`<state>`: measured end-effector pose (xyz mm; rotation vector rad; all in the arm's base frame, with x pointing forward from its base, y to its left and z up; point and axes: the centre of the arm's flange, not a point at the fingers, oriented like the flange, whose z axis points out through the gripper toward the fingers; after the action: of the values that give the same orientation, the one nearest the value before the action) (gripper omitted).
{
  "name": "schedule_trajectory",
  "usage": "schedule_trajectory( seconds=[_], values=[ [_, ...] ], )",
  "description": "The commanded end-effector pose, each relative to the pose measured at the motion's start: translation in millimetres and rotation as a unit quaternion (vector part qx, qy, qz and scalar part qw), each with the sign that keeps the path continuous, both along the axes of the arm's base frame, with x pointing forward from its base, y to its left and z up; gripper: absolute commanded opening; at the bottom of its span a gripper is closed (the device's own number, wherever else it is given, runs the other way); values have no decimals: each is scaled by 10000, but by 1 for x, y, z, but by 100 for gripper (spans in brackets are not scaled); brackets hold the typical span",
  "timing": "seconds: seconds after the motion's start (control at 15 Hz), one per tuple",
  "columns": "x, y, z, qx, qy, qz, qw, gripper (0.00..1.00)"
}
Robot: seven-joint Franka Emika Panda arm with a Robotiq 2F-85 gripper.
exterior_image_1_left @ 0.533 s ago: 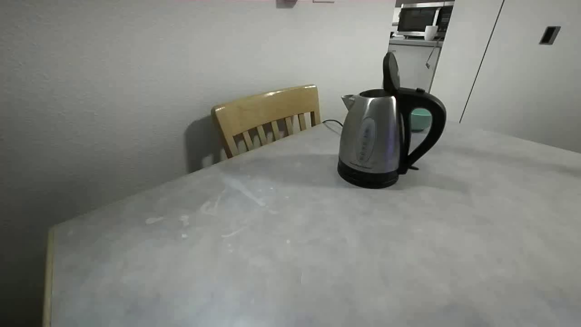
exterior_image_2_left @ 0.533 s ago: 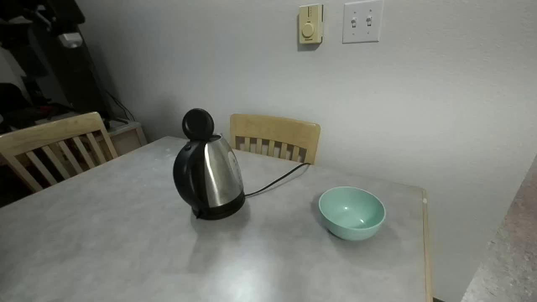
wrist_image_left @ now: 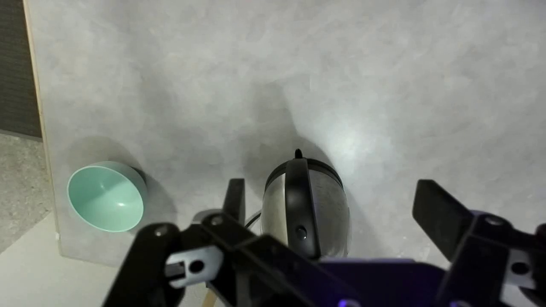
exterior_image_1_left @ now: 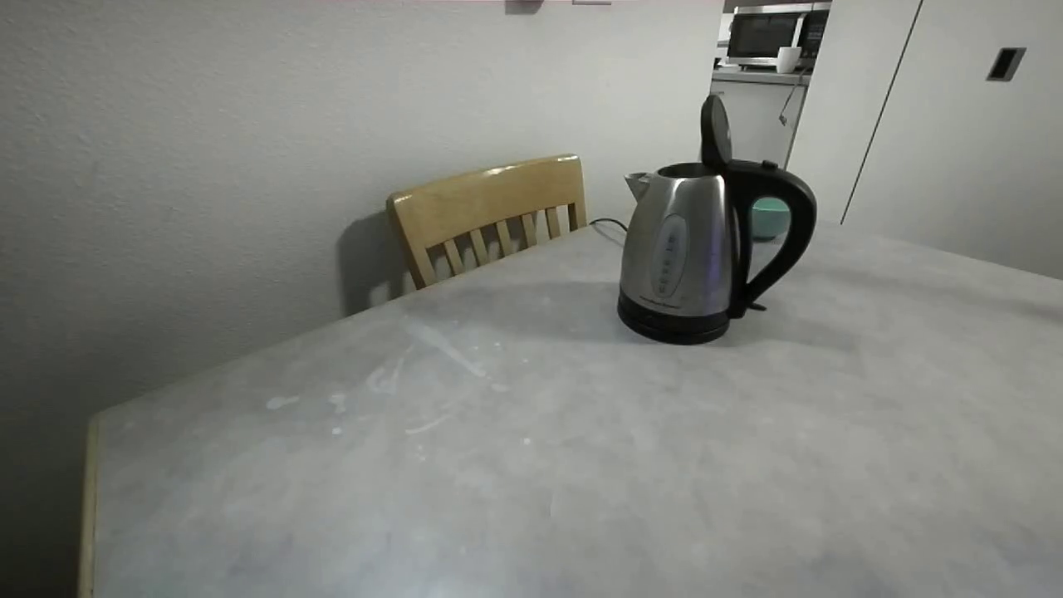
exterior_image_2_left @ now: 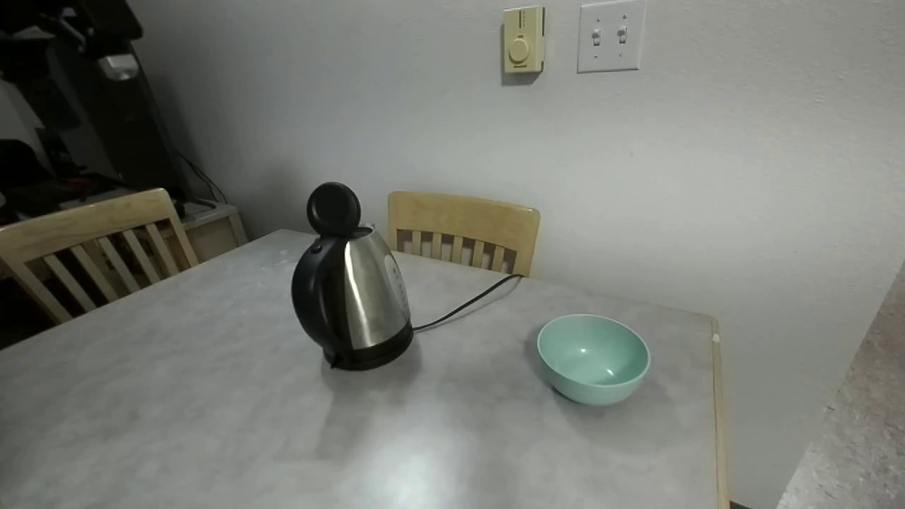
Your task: Close the lid of the kettle
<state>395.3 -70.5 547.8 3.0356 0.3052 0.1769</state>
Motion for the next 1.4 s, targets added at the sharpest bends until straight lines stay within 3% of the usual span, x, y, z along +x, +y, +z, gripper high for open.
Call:
schedule_trajectory(
  seconds=[0.0, 0.27, 0.47, 0.53, 0.6, 0.73, 0.93, 1.33],
  values=[
    [0, 0, 0, 0, 0, 0, 10000, 100],
    [18, -5, -22, 902, -752, 118, 9930, 100],
    [44, -23, -44, 1555, -1389, 98, 9780, 100],
    [51, -29, -51, 1769, -1590, 133, 9712, 96],
    [59, -34, -56, 1950, -1785, 216, 9642, 74],
    [72, -36, -66, 2249, -1946, 410, 9539, 70],
    [87, -26, -80, 2492, -1927, 793, 9458, 49],
    [119, -5, -105, 2085, -1836, 1655, 9463, 6]
  ],
)
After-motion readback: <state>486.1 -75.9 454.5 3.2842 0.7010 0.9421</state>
